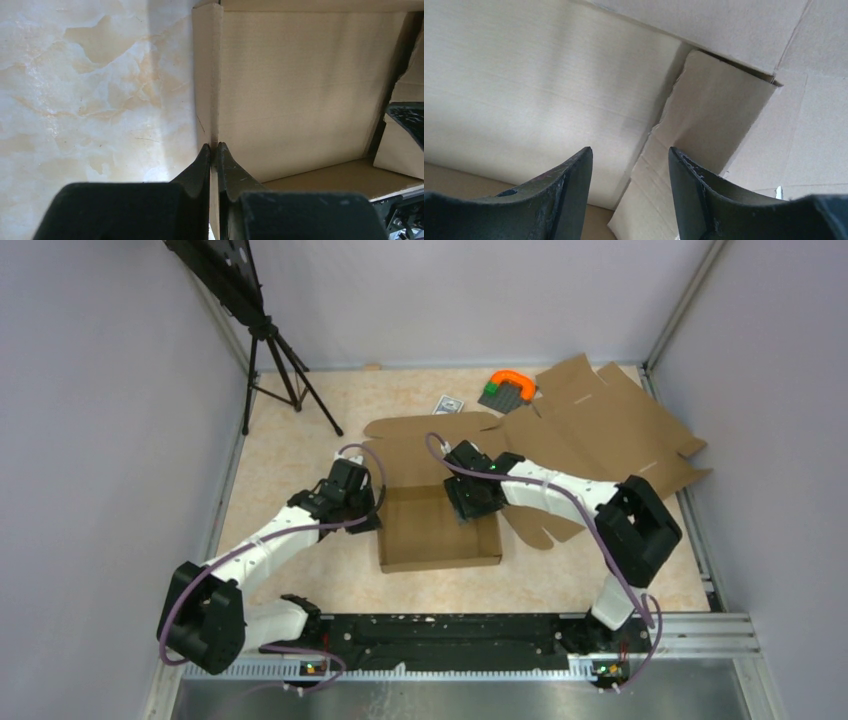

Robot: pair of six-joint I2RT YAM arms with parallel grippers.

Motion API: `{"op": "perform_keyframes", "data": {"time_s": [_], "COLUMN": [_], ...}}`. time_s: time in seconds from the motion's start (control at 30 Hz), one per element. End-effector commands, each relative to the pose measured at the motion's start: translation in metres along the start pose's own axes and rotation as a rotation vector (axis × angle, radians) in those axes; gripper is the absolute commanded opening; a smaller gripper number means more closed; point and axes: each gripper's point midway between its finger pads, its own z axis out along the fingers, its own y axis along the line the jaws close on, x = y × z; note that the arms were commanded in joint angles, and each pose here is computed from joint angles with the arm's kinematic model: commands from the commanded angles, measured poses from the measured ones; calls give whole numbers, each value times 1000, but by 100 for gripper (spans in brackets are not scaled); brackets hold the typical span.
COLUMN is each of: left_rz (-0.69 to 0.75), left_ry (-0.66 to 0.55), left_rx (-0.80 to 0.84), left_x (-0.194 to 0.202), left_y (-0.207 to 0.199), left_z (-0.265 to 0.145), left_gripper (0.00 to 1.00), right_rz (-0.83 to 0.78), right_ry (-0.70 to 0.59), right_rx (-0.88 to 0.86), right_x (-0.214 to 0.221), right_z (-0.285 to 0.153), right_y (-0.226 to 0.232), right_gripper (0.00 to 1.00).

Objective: Fold the paper box

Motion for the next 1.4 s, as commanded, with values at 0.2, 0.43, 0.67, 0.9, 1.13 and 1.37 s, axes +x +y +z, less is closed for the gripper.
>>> {"op": "perform_keyframes", "data": {"time_s": [0.2, 0.43, 0.67, 0.9, 1.13, 1.37], "left_rz": [0, 0, -1, -13, -19, -32], "left_ry": [-35, -34, -37, -49, -60, -101], "left_rx": [20, 24, 28, 44, 52, 50], "left_x": [-7, -7, -7, -8, -6, -9], "left_y": [-3, -4, -5, -7, -9, -6], "left_z": [-1, -2, -3, -3, -4, -7], "left_gripper": [3, 3, 3, 4, 10, 9], "right_rz": [18, 48, 108, 168, 156, 125], "right_ry": [-223, -213, -167, -141, -83, -19], "right_rx": [-174, 26, 52, -43, -62, 84], "right_x": [-56, -31, -7, -3, 3, 22], "right_z": [-81, -88, -63, -35, -14, 3], "right_y": [25, -28, -51, -44, -35, -61], "right_gripper": [60, 61, 82, 80, 75, 59]}}
